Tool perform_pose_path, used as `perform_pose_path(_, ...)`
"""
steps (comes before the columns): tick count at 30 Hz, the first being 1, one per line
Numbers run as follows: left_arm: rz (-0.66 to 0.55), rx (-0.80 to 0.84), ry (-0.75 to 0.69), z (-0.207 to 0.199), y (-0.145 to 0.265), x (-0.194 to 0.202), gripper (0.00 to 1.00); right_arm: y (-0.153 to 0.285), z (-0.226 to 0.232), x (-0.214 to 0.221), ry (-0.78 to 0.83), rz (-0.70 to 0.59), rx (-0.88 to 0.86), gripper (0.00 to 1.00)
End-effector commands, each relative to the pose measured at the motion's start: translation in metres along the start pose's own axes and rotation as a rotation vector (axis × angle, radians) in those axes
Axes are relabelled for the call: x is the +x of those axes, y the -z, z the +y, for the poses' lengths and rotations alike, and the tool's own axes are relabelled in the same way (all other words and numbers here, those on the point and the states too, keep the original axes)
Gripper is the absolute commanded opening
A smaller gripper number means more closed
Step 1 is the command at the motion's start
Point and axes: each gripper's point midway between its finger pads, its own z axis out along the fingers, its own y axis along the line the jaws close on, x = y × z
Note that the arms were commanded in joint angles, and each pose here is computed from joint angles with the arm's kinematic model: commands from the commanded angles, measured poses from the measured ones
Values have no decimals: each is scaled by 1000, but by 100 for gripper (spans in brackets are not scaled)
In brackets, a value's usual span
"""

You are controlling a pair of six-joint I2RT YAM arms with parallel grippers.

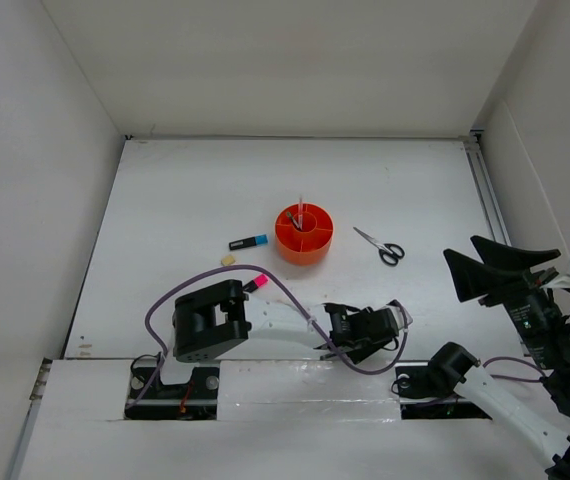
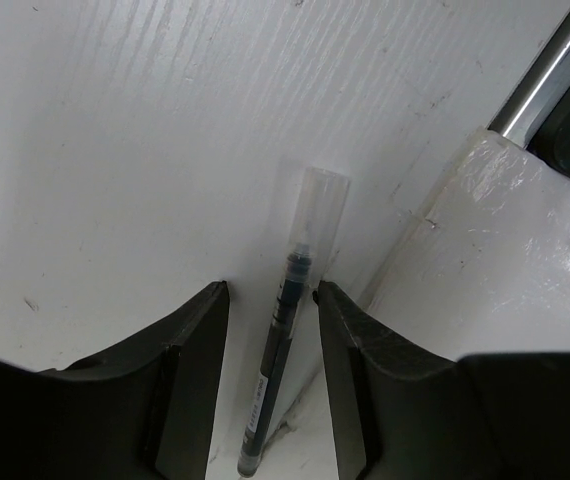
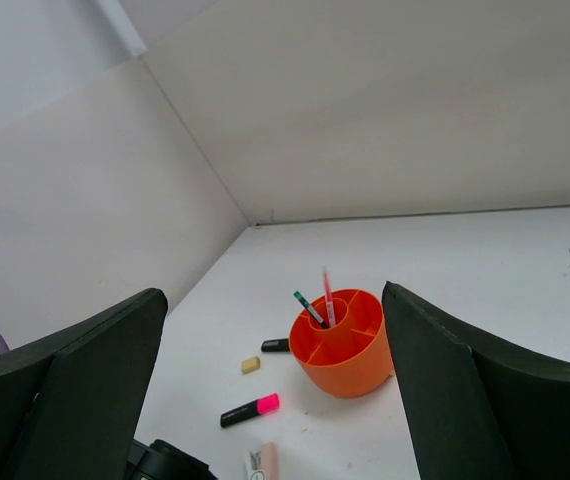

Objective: Sort the stationery into containers
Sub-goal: Pick up the pen from the corner of the board.

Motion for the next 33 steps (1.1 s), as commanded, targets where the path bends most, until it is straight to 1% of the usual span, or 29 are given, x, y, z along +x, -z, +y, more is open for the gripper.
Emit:
perform_pose_path(1,89,-9,5,7,-12,31,36,8,8,-19,-5,-45,-40,94)
perform_pose_path(4,98,-12,4,7,-12,33,36,8,8,-19,-5,-45,-40,94)
perform_pose_path(10,164,-23,-7,12,-13,54,36,8,8,-19,-5,-45,-40,94)
perform_pose_path(12,158,-12,-5,10,-10,52,36,8,8,-19,-5,-45,-40,94)
perform_pose_path(19,157,-11,-5,11,-4,50,41,7,7,-15,-2,-37,-37,93)
perform_pose_path(21,174,-17,-8,13,-3,56,43,7,8,-17,-5,-45,-40,93)
perform_pose_path(28,216,-34,-7,22,-1,71,43,7,8,-17,-5,-45,-40,93)
perform_pose_path(29,229,-27,-7,21,-1,77,41,6,7,-13,-2,-37,-37,93)
perform_pose_path(33,225,-20,3,23,-1,77,35,6,9,-14,-4,-42,-48,93)
